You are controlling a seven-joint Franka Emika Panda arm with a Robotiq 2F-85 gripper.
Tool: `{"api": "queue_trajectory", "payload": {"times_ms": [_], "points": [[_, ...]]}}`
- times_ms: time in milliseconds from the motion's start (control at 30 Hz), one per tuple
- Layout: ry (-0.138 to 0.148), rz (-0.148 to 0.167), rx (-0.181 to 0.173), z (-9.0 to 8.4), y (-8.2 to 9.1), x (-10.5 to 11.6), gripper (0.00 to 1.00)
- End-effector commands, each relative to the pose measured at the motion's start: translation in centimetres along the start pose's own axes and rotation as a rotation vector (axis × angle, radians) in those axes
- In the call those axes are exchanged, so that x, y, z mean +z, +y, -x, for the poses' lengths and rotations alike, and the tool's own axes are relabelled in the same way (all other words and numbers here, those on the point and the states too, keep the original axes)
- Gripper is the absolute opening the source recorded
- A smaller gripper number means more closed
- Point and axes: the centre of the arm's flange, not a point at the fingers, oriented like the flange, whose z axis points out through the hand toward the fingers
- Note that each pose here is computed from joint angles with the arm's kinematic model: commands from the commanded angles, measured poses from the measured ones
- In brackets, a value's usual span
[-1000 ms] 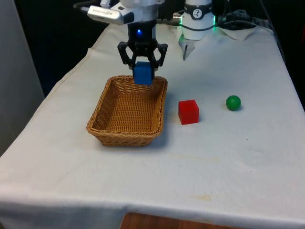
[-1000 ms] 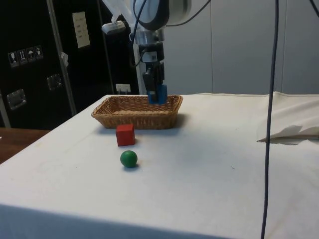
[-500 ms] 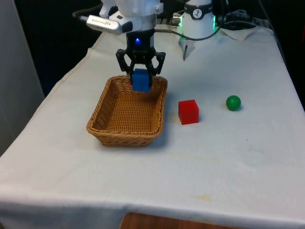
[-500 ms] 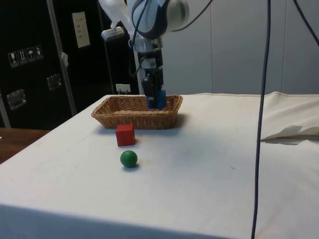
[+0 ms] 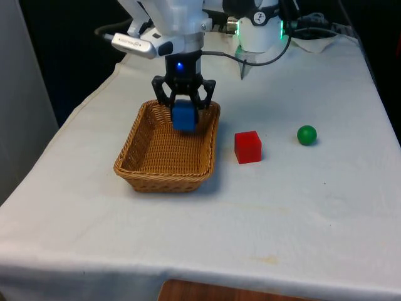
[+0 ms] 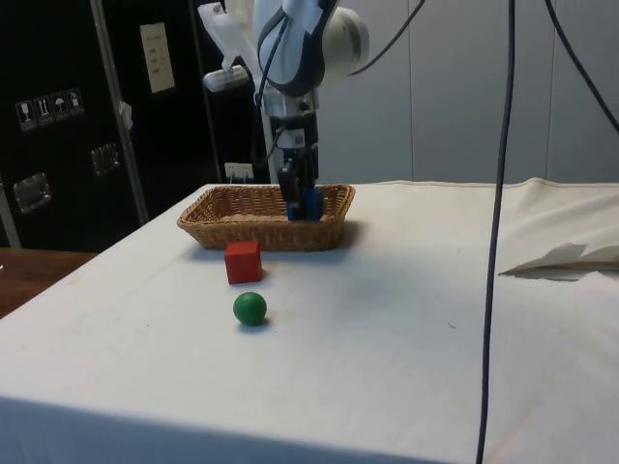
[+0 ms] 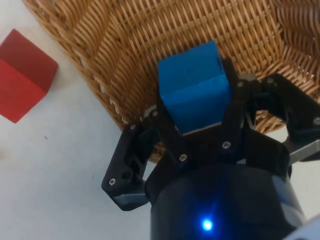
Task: Place all non-red objects into the basket.
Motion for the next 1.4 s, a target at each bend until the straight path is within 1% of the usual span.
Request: {"api": "queue_trajectory", "payload": {"times_ms": [0,100,133,167,200,233,267,300,400,433,467,533,567,733,767,800,833,867,900,967,1000,1033,1100,1233,1267,1300,1367], "points": [[0.013,-0.009,-0.002,-0.1,-0.2,0.1,0.01],[0.010,-0.008,-0.001,-0.1,-0.1,0.3,0.01],[0.003,-0.001,0.001,0.0,0.0,0.3,0.01],[0.010,-0.008,0.000,-0.1,-0.1,0.3,0.01],[0.010,-0.008,0.000,-0.1,0.0,0.3,0.03],[0.009,-0.008,0.000,-0.1,-0.1,0.3,0.10],[0.008,-0.007,0.001,-0.1,0.0,0.3,0.18],[0.009,-0.007,0.000,-0.1,-0.1,0.3,0.41],[0.007,-0.007,0.000,-0.1,-0.1,0.3,0.70],[0.003,-0.001,0.001,0.0,0.0,0.3,0.79],[0.007,-0.007,0.001,-0.1,0.0,0.3,0.79],[0.007,-0.007,0.001,-0.1,0.0,0.3,0.97],[0.005,-0.007,0.001,-0.1,0.0,0.4,1.00],[0.006,-0.006,0.000,-0.1,0.0,0.3,1.00],[0.003,-0.001,0.002,0.0,0.0,0.3,1.00],[0.006,-0.006,0.001,-0.1,0.1,-0.1,1.00],[0.009,-0.005,0.000,-0.2,0.2,-0.9,1.00],[0.009,-0.005,0.000,-0.2,0.2,-0.9,1.00],[0.012,-0.005,0.000,-0.3,0.4,-1.6,1.00],[0.012,-0.007,-0.001,-0.3,0.5,-2.1,1.00],[0.015,-0.009,0.000,-0.4,0.4,-1.8,1.00],[0.012,-0.008,-0.002,-0.3,0.5,-2.4,1.00],[0.015,-0.011,-0.004,-0.3,0.6,-3.4,1.00],[0.020,-0.015,-0.003,-0.4,0.8,-4.5,1.00],[0.026,-0.020,-0.001,-0.4,0.7,-4.3,1.00],[0.020,-0.016,-0.003,-0.3,0.8,-4.6,1.00],[0.024,-0.020,-0.002,-0.3,0.8,-5.2,1.00]]}}
